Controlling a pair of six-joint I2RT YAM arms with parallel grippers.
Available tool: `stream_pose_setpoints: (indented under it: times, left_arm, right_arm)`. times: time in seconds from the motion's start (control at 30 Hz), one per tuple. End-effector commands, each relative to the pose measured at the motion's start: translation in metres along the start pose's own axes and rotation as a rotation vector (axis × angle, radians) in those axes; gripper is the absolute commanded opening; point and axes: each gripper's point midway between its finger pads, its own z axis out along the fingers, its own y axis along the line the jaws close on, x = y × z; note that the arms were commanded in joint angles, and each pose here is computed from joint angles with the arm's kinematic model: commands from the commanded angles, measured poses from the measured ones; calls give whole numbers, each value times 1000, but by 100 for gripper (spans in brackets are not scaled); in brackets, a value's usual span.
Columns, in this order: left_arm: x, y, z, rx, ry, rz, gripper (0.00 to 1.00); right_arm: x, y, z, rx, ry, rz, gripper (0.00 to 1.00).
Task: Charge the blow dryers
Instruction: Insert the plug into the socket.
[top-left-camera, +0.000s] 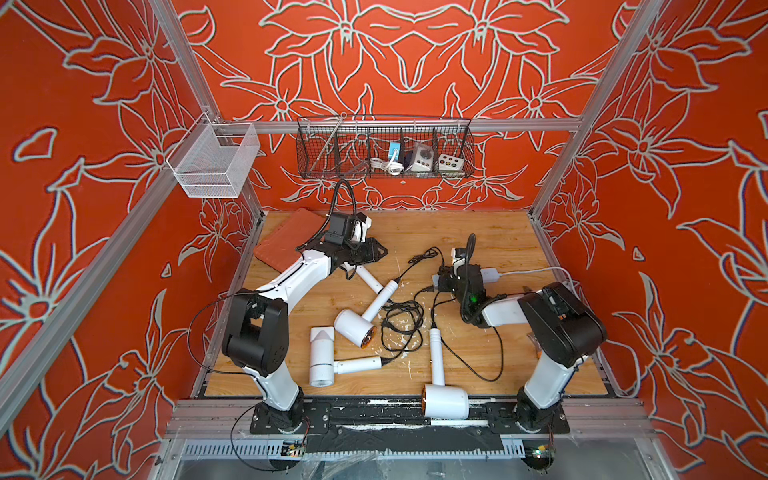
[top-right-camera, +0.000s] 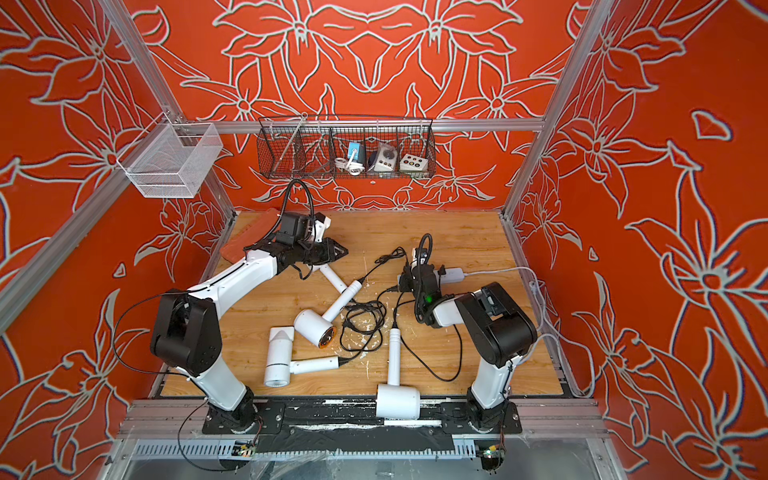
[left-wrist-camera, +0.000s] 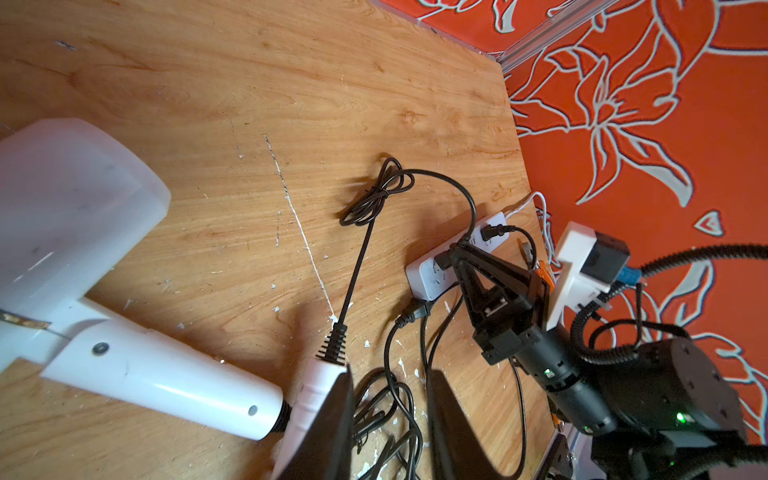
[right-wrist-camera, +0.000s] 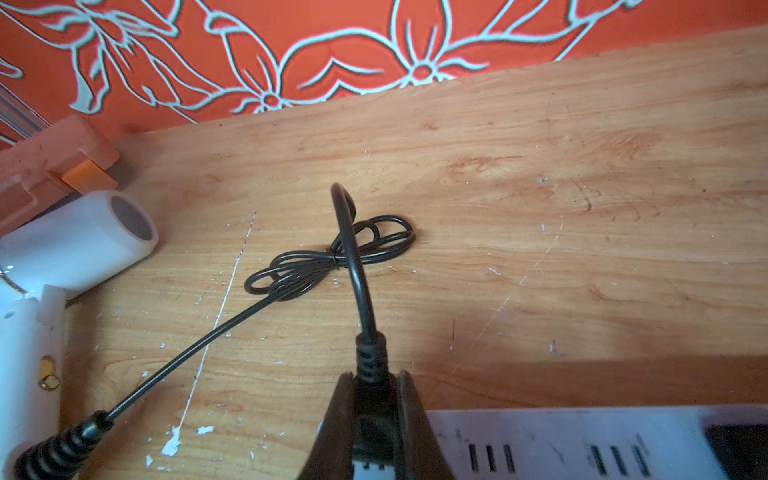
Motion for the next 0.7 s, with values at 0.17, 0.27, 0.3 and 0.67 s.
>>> stream_pose_setpoints:
  times: [0.17, 0.27, 0.3, 0.67]
  left_arm:
    - [-5, -15, -8, 48, -21, 33, 30]
    - [-5, -17, -9, 55, -22, 34, 30]
    - [-5, -18, -10, 58, -23, 34, 30]
    - [-11, -22, -21, 91, -43, 23, 30]
  right_arm:
    - [49, -3, -11, 5, -82, 40, 0]
    - [57, -7, -14, 18, -88, 45, 0]
    - [57, -6, -15, 19, -90, 39, 0]
    - [75, -6, -17, 124, 131, 9, 0]
